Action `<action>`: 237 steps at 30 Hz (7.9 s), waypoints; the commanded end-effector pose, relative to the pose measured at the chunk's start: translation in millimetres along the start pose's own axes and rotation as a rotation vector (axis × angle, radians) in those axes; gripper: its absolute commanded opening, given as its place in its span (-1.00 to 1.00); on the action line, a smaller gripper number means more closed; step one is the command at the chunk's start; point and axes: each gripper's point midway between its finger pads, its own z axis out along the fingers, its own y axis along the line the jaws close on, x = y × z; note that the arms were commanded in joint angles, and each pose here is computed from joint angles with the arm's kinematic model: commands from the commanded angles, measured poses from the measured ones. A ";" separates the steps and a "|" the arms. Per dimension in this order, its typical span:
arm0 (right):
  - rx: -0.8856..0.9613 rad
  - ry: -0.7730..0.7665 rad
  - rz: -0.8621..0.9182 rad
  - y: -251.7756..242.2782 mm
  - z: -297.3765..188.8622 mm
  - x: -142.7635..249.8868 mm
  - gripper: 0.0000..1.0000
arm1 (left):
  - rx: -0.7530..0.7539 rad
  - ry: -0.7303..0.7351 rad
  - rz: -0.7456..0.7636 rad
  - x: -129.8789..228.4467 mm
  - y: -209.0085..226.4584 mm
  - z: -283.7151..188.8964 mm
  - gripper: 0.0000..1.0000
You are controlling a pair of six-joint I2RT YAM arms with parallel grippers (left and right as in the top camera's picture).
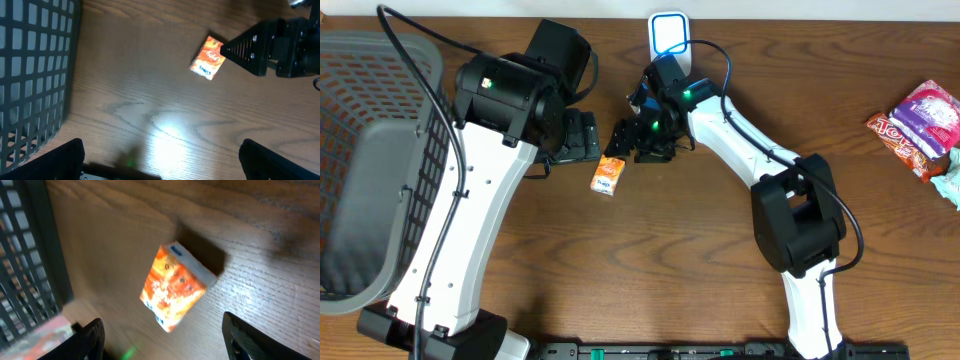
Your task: Scan the item barcode
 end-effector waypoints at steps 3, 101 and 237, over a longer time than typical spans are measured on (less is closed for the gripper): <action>0.029 0.063 0.142 -10.6 35.8 13.0 0.39 | -0.022 0.034 0.001 8.6 6.5 -2.0 0.96; 1.093 -0.712 -0.635 -75.2 -190.8 -215.9 -0.97 | -0.022 0.034 0.001 8.7 6.5 -2.0 0.96; 0.346 -0.611 0.197 -115.2 -281.9 269.9 0.99 | -0.022 0.034 0.001 8.7 6.5 -2.0 0.96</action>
